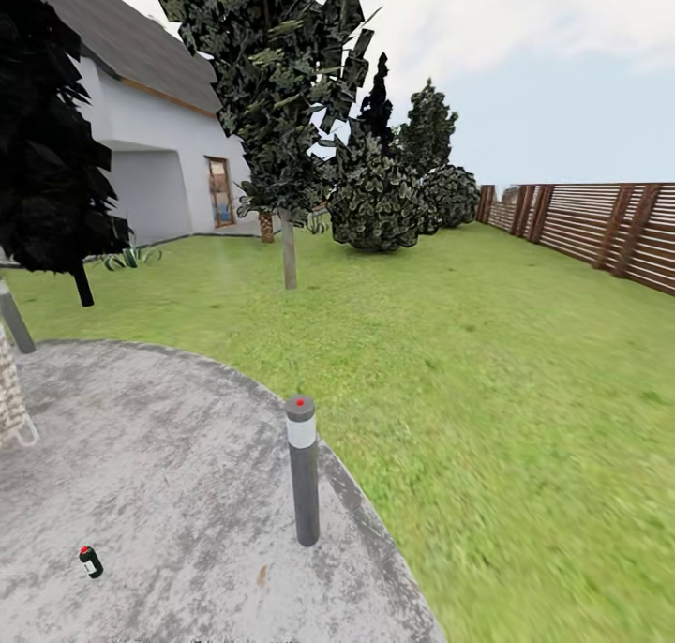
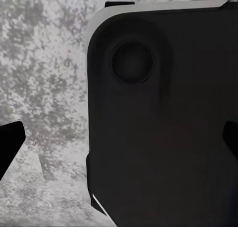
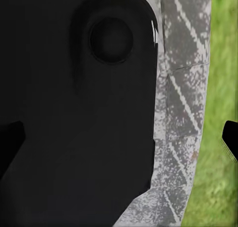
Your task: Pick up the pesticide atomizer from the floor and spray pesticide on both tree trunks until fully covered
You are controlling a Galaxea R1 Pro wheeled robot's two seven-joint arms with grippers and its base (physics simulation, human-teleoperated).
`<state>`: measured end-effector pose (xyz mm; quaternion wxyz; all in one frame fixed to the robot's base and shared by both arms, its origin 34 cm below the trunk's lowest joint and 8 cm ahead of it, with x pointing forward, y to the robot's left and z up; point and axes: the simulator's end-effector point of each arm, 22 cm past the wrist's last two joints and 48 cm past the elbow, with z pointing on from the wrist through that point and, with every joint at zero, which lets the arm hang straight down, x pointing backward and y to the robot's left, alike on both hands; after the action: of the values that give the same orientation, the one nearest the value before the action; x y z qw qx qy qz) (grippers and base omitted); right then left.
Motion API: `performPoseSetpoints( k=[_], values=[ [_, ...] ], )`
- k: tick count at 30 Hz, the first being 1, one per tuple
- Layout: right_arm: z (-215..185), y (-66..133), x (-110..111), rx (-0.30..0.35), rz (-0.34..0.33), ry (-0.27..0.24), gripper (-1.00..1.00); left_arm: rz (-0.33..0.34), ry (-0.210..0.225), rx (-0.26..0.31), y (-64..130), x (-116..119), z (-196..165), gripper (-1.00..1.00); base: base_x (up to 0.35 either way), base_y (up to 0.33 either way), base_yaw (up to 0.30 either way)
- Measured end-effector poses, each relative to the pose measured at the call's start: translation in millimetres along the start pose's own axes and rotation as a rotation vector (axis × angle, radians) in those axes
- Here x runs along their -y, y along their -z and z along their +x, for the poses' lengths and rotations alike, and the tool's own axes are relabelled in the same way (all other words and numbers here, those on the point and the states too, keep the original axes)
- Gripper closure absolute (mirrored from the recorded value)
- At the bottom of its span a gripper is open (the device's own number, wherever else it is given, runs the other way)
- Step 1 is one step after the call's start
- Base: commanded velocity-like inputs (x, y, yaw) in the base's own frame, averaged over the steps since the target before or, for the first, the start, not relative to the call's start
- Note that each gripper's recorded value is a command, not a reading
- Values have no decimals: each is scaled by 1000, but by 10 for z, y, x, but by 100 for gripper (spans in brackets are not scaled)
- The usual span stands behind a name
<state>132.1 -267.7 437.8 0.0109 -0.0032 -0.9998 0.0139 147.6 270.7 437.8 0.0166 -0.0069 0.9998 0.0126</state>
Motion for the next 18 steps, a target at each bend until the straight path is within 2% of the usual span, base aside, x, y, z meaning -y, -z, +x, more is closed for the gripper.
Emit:
performPoseSetpoints(
  k=[18],
  values=[
    [-13, 0, 0, 3, 0, -1, -100, 0, 6, 37, 2, -1, -81, -100, 0, 0, 284]
  ],
)
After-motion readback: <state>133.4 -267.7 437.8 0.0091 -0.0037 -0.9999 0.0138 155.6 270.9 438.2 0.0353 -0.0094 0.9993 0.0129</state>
